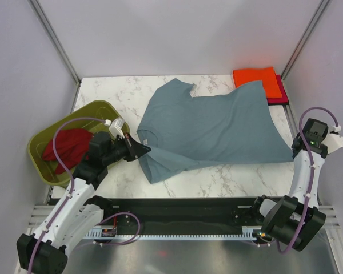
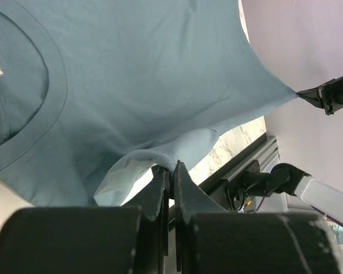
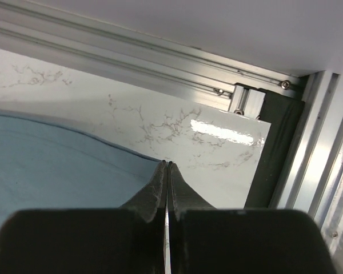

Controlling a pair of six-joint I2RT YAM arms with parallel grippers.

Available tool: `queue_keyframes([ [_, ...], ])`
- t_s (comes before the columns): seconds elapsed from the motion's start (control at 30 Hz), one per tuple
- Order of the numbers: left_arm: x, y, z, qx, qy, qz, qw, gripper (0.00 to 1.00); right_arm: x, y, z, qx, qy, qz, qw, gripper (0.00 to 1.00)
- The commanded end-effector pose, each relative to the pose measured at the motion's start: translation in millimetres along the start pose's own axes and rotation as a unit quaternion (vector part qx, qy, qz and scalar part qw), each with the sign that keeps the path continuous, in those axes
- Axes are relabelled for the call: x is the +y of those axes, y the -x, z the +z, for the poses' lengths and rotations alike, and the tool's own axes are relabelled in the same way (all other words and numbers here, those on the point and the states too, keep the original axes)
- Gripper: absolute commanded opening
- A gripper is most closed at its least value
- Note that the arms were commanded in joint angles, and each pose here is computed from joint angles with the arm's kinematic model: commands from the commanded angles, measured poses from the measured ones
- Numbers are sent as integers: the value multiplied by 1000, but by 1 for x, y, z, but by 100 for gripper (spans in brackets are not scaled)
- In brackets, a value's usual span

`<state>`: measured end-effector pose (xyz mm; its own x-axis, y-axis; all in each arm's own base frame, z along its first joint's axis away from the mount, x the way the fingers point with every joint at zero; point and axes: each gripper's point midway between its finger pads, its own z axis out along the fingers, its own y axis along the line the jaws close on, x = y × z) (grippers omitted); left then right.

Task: Fold and stack the t-shirts
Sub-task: Flatten the tshirt out, then fold the tshirt

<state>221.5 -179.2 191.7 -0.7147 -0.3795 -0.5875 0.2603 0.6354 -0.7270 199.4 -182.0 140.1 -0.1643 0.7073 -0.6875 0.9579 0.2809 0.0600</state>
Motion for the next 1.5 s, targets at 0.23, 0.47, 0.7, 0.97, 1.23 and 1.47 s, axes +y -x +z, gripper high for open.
queue_keyframes([
  [0.23, -27, -5, -16, 12, -34, 33, 999, 2, -47, 23, -38, -81, -67, 101, 989, 0],
  [0.47, -30, -9, -27, 16, -31, 37, 999, 2, -70, 20, -51, -99, -92, 114, 984, 0],
  [0.7, -30, -10, -30, 16, -26, 26, 999, 2, -55, 22, -49, -94, -55, 114, 987, 0],
  [0.97, -13, 4, -10, 8, 23, 19, 1000, 2, 14, 11, -11, -25, 53, 38, 998, 0],
  [1.23, -6, 21, 29, 32, 54, 18, 998, 2, 58, 16, 26, 14, 54, -70, 996, 0],
  [1.47, 7, 21, 44, 43, 117, 33, 992, 2, 102, 14, 42, 16, 98, -104, 990, 0],
])
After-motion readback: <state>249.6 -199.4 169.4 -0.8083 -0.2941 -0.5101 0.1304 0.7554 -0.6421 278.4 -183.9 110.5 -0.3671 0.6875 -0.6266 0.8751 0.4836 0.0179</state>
